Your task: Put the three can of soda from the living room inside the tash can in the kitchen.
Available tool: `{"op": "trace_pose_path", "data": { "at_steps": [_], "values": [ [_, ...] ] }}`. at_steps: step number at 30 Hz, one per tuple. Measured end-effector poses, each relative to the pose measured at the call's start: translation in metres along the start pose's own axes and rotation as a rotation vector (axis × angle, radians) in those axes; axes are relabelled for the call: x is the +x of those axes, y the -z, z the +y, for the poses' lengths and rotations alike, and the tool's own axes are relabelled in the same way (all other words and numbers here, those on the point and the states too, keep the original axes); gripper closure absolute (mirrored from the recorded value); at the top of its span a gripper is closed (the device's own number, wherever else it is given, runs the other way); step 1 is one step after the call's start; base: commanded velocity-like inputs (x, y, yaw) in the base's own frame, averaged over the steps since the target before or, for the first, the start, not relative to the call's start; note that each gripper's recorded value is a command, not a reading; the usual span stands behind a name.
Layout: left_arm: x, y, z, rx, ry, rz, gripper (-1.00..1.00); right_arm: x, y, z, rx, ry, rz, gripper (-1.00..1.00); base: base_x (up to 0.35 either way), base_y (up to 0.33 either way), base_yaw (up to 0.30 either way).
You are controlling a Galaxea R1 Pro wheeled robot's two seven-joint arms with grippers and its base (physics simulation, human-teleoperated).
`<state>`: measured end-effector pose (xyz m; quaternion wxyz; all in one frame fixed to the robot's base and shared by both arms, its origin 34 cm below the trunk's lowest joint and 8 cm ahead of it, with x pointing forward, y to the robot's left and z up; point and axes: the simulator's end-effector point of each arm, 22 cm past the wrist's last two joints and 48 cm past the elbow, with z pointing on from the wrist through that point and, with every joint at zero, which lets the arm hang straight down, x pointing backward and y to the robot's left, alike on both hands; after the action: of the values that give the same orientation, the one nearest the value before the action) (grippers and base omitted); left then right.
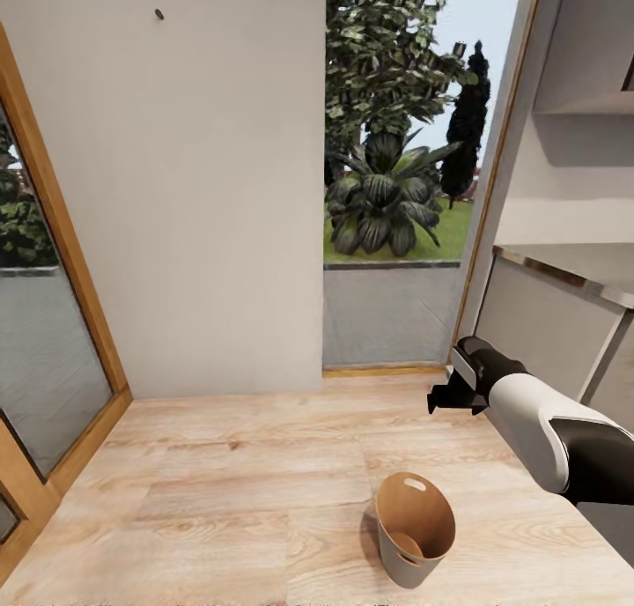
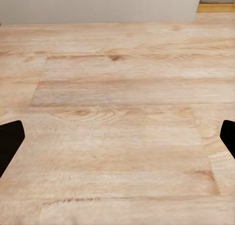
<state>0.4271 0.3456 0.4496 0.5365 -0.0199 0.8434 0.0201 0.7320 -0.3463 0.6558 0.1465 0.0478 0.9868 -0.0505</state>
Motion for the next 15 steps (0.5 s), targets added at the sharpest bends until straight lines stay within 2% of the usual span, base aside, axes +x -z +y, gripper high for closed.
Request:
{"op": "trace_pose_path", "data": {
  "at_steps": [15],
  "values": [
    [0.032,-0.008,0.000,0.001,0.000,-0.001,-1.00,0.017,-0.029,0.000,-0.002,-0.005,0.002,-1.00,0.000,0.000,0.000]
  ]
}}
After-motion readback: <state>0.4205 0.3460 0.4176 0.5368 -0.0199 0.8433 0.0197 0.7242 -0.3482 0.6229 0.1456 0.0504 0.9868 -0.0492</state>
